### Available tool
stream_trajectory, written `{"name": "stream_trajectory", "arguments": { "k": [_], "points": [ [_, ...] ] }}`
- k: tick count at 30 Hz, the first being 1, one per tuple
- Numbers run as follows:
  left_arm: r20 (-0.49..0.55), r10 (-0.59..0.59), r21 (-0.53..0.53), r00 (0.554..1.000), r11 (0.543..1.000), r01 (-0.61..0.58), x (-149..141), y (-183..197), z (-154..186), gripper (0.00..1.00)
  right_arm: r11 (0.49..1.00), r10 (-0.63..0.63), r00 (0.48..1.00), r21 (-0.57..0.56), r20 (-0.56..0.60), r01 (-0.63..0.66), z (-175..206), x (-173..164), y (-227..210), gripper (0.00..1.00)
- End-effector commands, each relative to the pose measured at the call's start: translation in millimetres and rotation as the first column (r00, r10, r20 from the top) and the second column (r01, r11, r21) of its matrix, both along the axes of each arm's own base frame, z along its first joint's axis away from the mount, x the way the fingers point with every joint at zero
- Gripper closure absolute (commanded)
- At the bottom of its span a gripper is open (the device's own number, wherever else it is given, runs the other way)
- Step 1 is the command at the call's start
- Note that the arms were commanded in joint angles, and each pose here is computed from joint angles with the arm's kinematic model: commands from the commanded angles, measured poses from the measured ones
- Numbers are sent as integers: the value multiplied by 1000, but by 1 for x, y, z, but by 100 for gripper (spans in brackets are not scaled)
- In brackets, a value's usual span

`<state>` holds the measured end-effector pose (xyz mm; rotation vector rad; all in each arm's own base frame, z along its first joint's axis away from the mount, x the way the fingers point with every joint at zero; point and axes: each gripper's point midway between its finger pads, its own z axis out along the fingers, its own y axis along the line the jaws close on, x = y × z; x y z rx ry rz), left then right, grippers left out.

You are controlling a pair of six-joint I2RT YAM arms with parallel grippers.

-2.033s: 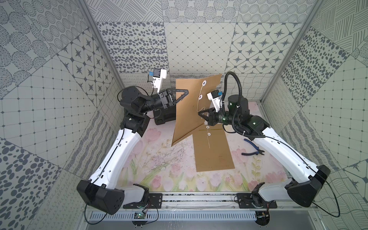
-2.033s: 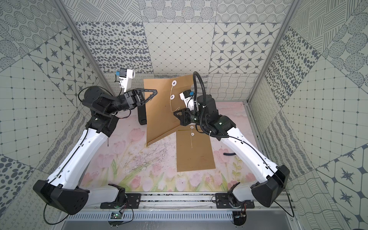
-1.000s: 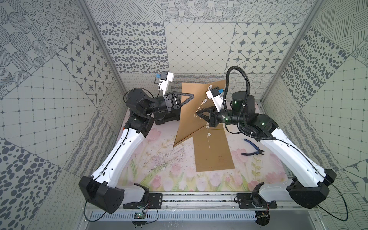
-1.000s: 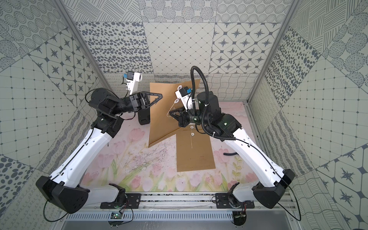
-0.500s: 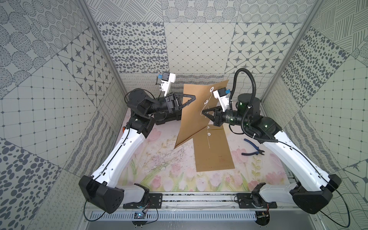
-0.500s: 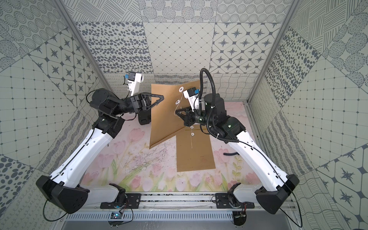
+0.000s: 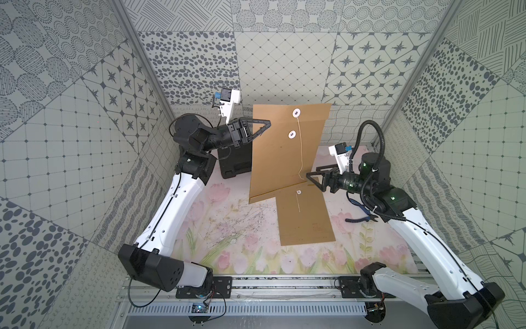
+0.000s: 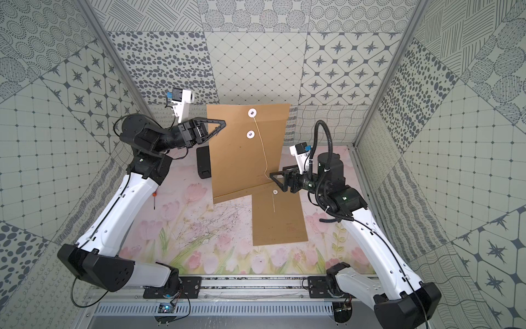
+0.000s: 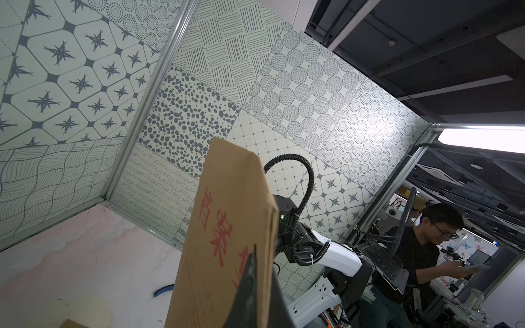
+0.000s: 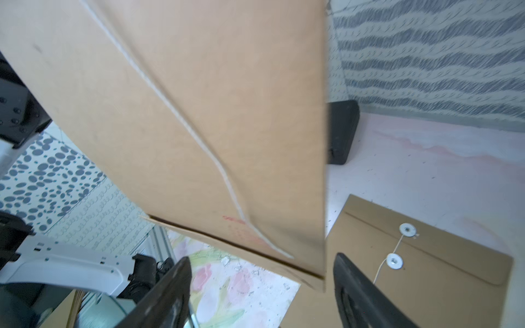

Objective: Close the mouth of the file bag
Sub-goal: Close the file bag.

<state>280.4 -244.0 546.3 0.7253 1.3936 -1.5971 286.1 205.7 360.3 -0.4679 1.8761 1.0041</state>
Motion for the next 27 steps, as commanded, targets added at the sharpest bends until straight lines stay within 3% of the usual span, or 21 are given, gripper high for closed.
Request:
{"name": "stream_trajectory", "arguments": {
  "k": [1, 6, 11, 13, 15, 19, 21, 27],
  "points": [
    [88, -38, 28, 995, 999, 36, -13, 12, 9, 100, 992, 24, 991, 118, 129, -40, 38, 5, -10, 15],
    [63, -110, 30, 992, 994, 109, -14, 9, 8, 100, 988, 11, 971, 144, 240, -46, 66, 29, -10, 9],
    [51, -170, 41, 984, 985, 168, -16, 5, 4, 100, 956, 172, 939, 179, 297, -231, 90, 33, 11, 13],
    [48, -171, 46, 984, 985, 169, -14, 5, 0, 100, 936, 227, 927, 197, 299, -293, 95, 33, 19, 22],
    [39, -170, 55, 985, 984, 168, -11, 4, -5, 100, 922, 251, 920, 214, 301, -322, 95, 33, 22, 37],
    [9, -145, 64, 989, 987, 145, 1, 3, -20, 94, 906, 276, 921, 247, 275, -345, 92, 36, 25, 82],
    [-7, -128, 68, 992, 989, 128, 7, 3, -29, 86, 897, 284, 920, 266, 269, -354, 93, 36, 25, 98],
    [-14, -75, 130, 997, 989, 76, 5, 7, -72, 59, 887, 296, 925, 290, 238, -358, 100, 29, 23, 100]
  ]
}}
